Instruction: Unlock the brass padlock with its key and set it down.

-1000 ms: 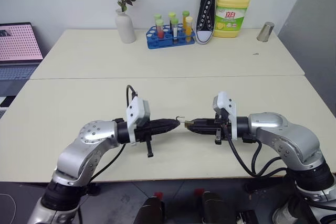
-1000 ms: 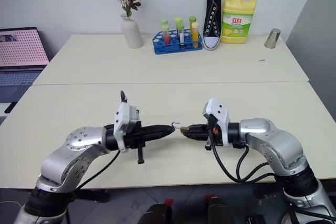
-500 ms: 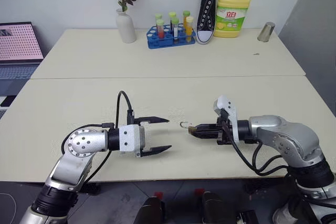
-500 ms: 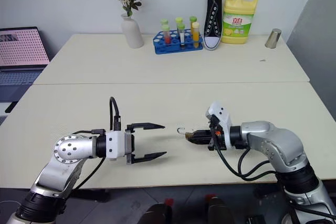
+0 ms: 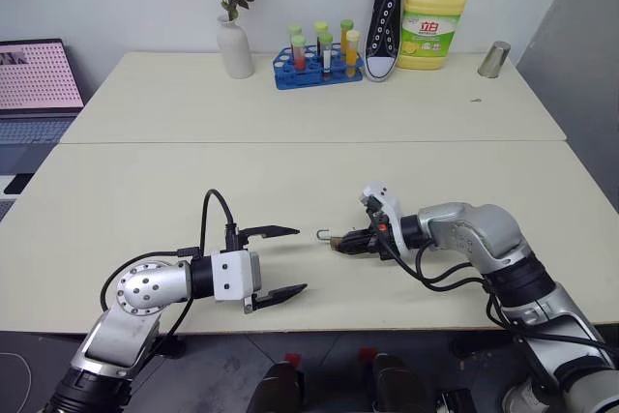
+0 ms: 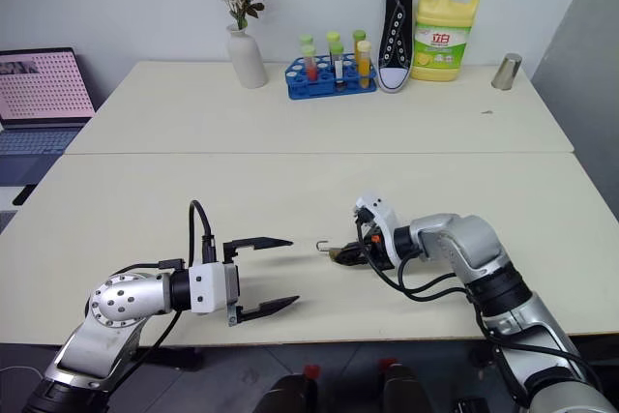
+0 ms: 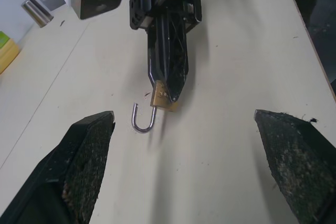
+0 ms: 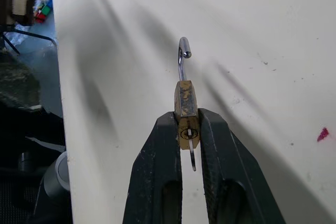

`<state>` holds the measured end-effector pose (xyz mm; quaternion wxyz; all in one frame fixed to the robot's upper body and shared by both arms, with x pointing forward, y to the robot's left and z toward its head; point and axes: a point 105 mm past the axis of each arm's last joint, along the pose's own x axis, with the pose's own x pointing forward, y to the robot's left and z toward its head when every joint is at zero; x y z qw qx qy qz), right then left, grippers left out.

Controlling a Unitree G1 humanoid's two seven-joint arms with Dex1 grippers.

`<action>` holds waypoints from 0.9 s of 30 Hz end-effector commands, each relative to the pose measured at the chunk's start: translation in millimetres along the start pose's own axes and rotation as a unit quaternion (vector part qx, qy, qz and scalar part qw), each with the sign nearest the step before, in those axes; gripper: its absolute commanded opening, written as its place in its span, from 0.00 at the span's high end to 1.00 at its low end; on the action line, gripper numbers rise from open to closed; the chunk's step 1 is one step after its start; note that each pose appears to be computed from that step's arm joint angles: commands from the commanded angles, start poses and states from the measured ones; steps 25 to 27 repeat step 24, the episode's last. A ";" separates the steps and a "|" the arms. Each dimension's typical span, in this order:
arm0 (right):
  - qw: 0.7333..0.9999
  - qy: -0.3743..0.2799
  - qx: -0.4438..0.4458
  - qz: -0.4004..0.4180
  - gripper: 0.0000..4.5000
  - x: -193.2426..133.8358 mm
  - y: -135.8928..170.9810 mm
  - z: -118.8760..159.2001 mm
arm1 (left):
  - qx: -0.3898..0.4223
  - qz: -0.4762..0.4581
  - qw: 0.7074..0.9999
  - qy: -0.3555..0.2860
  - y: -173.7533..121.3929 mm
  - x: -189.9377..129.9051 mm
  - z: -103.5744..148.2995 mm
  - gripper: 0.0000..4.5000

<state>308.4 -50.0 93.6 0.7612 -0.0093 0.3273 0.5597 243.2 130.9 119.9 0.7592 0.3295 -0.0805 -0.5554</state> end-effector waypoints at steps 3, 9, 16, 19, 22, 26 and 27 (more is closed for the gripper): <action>0.998 0.007 -0.056 -0.039 0.57 -23.2 -14.6 5.8 | -0.084 0.051 0.995 0.011 11.1 -8.6 -8.6 0.00; 0.984 0.011 -0.161 -0.081 0.07 -60.9 -12.6 7.1 | -0.131 0.067 0.988 0.036 21.4 -7.3 -13.7 0.00; 0.958 -0.017 -0.278 -0.069 0.01 -96.1 33.6 7.2 | -0.127 0.033 0.988 0.075 23.5 -12.1 -11.8 0.00; 0.960 -0.030 -0.266 -0.085 0.01 -99.4 34.6 6.1 | -0.136 0.021 0.988 0.071 23.4 -13.5 -8.7 0.00; 0.961 -0.037 -0.258 -0.096 0.01 -98.7 31.7 4.3 | -0.131 0.017 0.989 0.073 23.9 -14.5 -8.6 0.00; 0.960 -0.037 -0.258 -0.100 0.01 -97.5 30.2 3.1 | -0.128 0.008 0.989 0.069 22.3 -14.7 -7.4 0.00; 0.960 -0.037 -0.258 -0.100 0.01 -97.5 30.2 3.1 | -0.128 0.008 0.989 0.069 22.3 -14.7 -7.4 0.00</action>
